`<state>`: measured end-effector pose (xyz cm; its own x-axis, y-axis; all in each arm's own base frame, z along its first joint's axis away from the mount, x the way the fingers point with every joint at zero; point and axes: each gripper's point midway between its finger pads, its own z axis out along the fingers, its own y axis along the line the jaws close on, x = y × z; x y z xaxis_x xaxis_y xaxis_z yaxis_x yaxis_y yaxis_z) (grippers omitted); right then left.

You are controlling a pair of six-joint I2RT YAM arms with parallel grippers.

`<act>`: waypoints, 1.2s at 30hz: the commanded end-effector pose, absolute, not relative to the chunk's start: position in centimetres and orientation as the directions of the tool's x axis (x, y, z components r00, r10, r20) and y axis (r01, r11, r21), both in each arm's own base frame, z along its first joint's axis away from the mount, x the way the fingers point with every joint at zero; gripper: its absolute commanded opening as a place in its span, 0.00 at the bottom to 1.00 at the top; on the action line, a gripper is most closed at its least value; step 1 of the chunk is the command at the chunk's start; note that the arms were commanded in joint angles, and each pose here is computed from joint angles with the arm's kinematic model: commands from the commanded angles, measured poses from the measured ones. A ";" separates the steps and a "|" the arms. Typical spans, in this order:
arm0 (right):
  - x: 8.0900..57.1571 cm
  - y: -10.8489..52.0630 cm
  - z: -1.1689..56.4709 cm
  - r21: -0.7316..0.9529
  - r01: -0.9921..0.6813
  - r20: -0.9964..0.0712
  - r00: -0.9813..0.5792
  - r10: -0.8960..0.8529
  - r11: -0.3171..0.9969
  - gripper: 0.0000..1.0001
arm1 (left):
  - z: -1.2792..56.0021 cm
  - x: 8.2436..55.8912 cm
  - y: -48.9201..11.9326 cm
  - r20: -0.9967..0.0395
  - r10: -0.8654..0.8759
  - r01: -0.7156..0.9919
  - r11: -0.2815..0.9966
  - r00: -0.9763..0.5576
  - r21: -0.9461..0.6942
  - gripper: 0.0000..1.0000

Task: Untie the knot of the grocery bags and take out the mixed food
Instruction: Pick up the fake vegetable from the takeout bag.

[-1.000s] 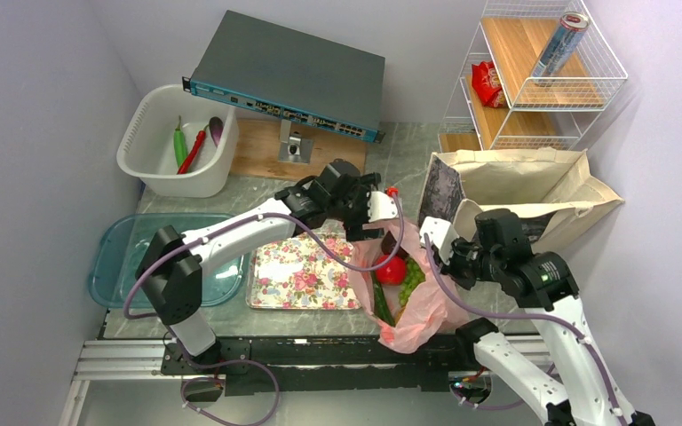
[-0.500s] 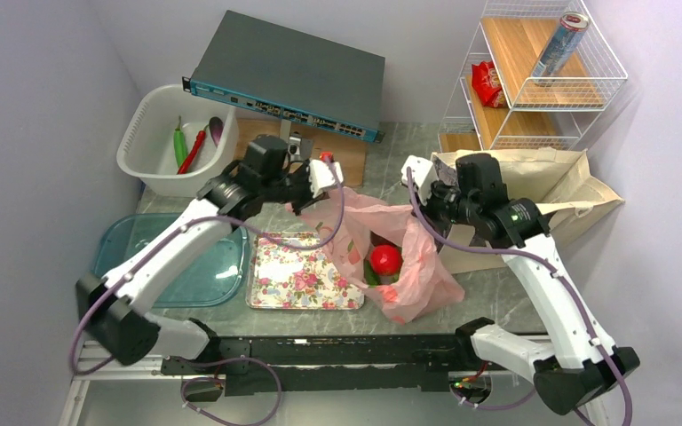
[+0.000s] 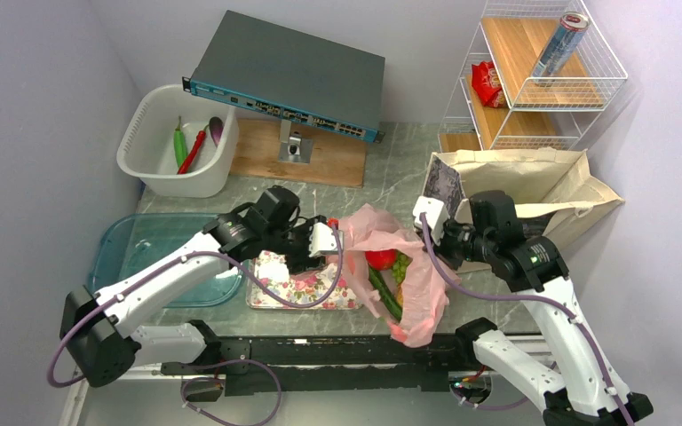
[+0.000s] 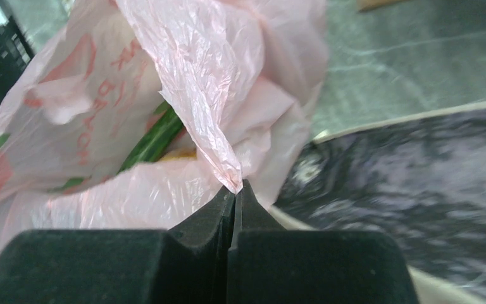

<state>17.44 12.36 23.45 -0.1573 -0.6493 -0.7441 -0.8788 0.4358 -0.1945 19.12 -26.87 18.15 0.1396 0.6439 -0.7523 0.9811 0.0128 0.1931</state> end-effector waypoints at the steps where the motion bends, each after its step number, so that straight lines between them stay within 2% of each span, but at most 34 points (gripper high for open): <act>1: 13.9 11.8 21.9 -0.126 -0.914 -0.723 -0.181 -0.666 0.386 0.00 | 25.2 18.9 -25.8 -0.807 0.498 0.915 0.063 0.317 0.398 0.74; 4: 13.9 12.0 22.1 -0.121 -0.914 -0.731 -0.182 -0.658 0.387 0.00 | 29.5 18.1 -26.1 -0.820 0.370 0.862 0.090 0.437 0.500 0.88; 6: 14.2 12.4 22.0 -0.108 -0.917 -0.733 -0.188 -0.653 0.385 0.00 | 31.7 17.5 -27.0 -0.809 0.318 0.836 0.080 0.494 0.542 0.90; 9: 14.7 13.0 22.0 -0.091 -0.919 -0.744 -0.193 -0.640 0.383 0.00 | 33.2 15.5 -29.4 -0.776 0.272 0.813 -0.047 0.569 0.580 0.81; 12: 14.9 13.3 22.1 -0.081 -0.918 -0.750 -0.200 -0.630 0.388 0.00 | 31.8 12.9 -32.1 -0.719 0.224 0.753 -0.220 0.658 0.620 0.58; 14: 15.0 13.3 22.2 -0.087 -0.916 -0.753 -0.196 -0.628 0.391 0.00 | 30.1 11.5 -33.7 -0.645 0.177 0.663 -0.313 0.744 0.680 0.50; 18: 14.9 13.1 22.3 -0.097 -0.915 -0.750 -0.192 -0.634 0.392 0.00 | 29.2 10.3 -36.3 -0.573 0.073 0.561 -0.336 0.816 0.756 0.52; 21: 14.9 13.2 22.3 -0.098 -0.914 -0.755 -0.190 -0.628 0.394 0.00 | 28.1 9.7 -38.2 -0.589 0.034 0.548 -0.417 0.807 0.726 0.45; 27: 15.1 13.2 22.7 -0.100 -0.912 -0.755 -0.191 -0.628 0.398 0.00 | 19.8 10.9 -40.5 -0.533 0.093 0.463 -0.633 0.841 0.620 0.34; 30: 15.1 12.7 22.7 -0.119 -0.907 -0.742 -0.189 -0.643 0.403 0.00 | 15.6 11.4 -41.6 -0.493 0.142 0.441 -0.696 0.859 0.567 0.28; 36: 14.8 12.1 23.4 -0.167 -0.896 -0.749 -0.156 -0.644 0.411 0.00 | 11.3 13.4 -44.2 -0.459 0.246 0.482 -0.707 0.854 0.517 0.33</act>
<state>14.73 12.41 21.80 -0.2167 -0.6481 -0.7301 -0.9051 0.4137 -0.0986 11.96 -42.06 10.42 0.8189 0.2542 -0.5146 0.5119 -0.7290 0.4544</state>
